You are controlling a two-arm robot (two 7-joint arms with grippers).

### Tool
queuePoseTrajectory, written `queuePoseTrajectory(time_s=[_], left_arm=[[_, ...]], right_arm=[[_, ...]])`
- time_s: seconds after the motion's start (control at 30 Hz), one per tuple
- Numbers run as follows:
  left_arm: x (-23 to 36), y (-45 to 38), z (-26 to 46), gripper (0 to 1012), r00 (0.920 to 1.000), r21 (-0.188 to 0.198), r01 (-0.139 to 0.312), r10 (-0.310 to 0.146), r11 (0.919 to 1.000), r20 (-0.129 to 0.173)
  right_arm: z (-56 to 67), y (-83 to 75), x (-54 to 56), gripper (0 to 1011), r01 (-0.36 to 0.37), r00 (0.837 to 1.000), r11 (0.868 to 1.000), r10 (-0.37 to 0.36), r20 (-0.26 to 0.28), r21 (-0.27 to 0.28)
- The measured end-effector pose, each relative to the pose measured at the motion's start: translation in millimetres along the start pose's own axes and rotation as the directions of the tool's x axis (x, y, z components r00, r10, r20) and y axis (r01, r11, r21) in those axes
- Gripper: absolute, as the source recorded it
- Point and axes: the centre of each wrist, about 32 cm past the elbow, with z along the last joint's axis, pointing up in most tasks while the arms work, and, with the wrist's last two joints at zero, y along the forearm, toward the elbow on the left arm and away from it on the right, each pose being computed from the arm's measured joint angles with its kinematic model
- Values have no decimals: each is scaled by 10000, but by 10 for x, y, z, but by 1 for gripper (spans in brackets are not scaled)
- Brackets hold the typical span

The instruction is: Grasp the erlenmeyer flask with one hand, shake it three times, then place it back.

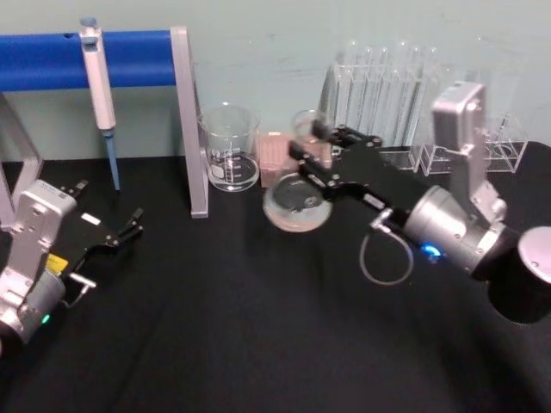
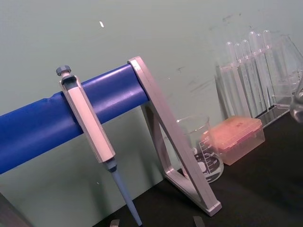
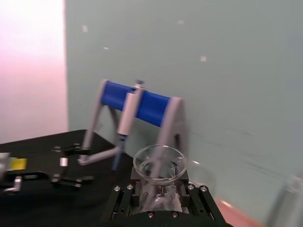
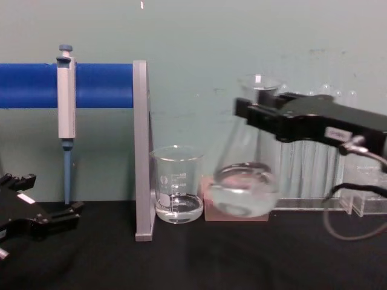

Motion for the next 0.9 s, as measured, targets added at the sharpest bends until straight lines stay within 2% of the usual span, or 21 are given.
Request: queuePoseTrajectory(time_s=[0.27,0.5,0.73,0.9], left_arm=[[0,0,0,1001,10000,0,0,0,10000,0],[0,0,0,1001,10000,1,0,0,10000,0],[0,0,0,1001,10000,0,0,0,10000,0],[0,0,0,1001,10000,0,0,0,10000,0]], right_arm=[[-4,171,-78,456,-1046,9944,9943,1049,-120,200],[-7,218,-104,456,-1348,9907,9906,1352,-168,234],[-7,211,-94,456,-1293,9915,9914,1296,-151,182],[-6,156,-33,456,-760,9971,9970,761,-53,145]])
